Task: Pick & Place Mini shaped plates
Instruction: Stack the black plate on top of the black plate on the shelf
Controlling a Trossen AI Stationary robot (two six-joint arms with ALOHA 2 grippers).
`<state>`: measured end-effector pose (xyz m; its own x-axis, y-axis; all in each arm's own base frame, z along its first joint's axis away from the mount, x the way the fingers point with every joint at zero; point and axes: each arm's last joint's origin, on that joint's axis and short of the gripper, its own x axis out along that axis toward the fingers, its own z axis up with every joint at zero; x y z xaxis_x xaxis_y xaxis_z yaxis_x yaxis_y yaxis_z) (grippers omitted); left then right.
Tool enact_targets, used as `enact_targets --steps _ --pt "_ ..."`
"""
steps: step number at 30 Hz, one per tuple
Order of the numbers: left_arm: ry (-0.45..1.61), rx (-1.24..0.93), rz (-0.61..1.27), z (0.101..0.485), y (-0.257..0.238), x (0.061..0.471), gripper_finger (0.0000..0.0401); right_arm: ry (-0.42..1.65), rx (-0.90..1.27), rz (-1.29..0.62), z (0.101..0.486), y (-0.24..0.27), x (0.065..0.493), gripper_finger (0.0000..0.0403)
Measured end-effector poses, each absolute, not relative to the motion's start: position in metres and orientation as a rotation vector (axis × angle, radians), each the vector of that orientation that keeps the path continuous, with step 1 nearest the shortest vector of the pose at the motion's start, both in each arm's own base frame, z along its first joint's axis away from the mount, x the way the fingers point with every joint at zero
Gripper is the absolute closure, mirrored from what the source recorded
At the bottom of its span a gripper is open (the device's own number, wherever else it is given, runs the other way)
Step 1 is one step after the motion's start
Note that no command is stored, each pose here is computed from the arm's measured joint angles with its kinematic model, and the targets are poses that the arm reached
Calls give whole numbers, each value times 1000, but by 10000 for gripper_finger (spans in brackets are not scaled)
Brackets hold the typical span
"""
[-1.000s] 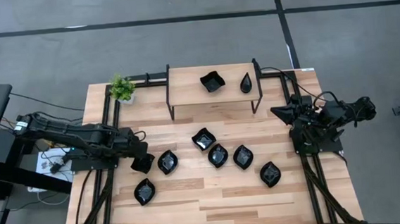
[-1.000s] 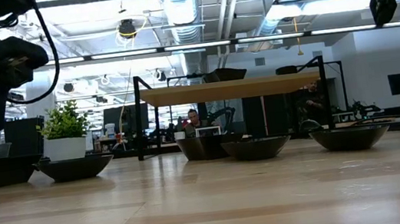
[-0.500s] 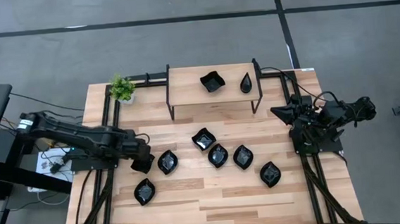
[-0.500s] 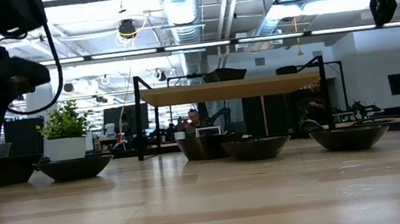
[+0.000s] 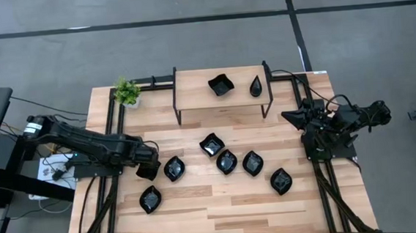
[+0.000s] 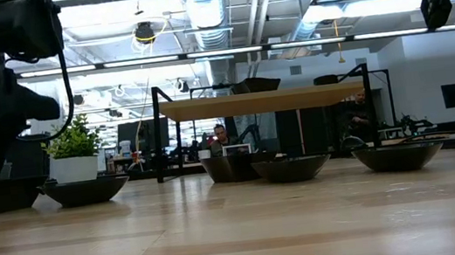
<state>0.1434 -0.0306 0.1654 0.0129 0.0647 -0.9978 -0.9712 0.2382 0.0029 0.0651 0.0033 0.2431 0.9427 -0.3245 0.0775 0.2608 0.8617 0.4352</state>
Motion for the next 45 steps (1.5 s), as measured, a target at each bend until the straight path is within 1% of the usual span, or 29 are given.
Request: enact_targets --steps 5,11,14,18,24,26,30,35,45 --pt "1268 -1016 1032 153 -31 141 254 -151 436 -308 243 3 65 386" --pt "1267 -1022 1027 152 -31 141 263 -151 436 -308 243 3 65 386" --pt "1266 -1021 1027 152 -31 141 274 -151 436 -308 243 3 65 386" --pt "1265 -1019 1029 152 -31 141 307 -151 436 -308 243 3 65 386" --pt "1272 -1012 1037 152 -30 140 377 -151 436 -308 243 3 65 386" --pt "1275 -1011 1040 152 -30 140 393 -151 436 -308 243 3 65 386" --pt "1284 -1014 1037 152 -31 139 392 -151 436 -308 243 3 65 386" --pt "1286 -1071 973 159 -31 135 395 -151 436 -308 243 3 65 386" --pt "1116 -1201 781 187 -27 118 396 -151 436 -308 243 3 65 386"
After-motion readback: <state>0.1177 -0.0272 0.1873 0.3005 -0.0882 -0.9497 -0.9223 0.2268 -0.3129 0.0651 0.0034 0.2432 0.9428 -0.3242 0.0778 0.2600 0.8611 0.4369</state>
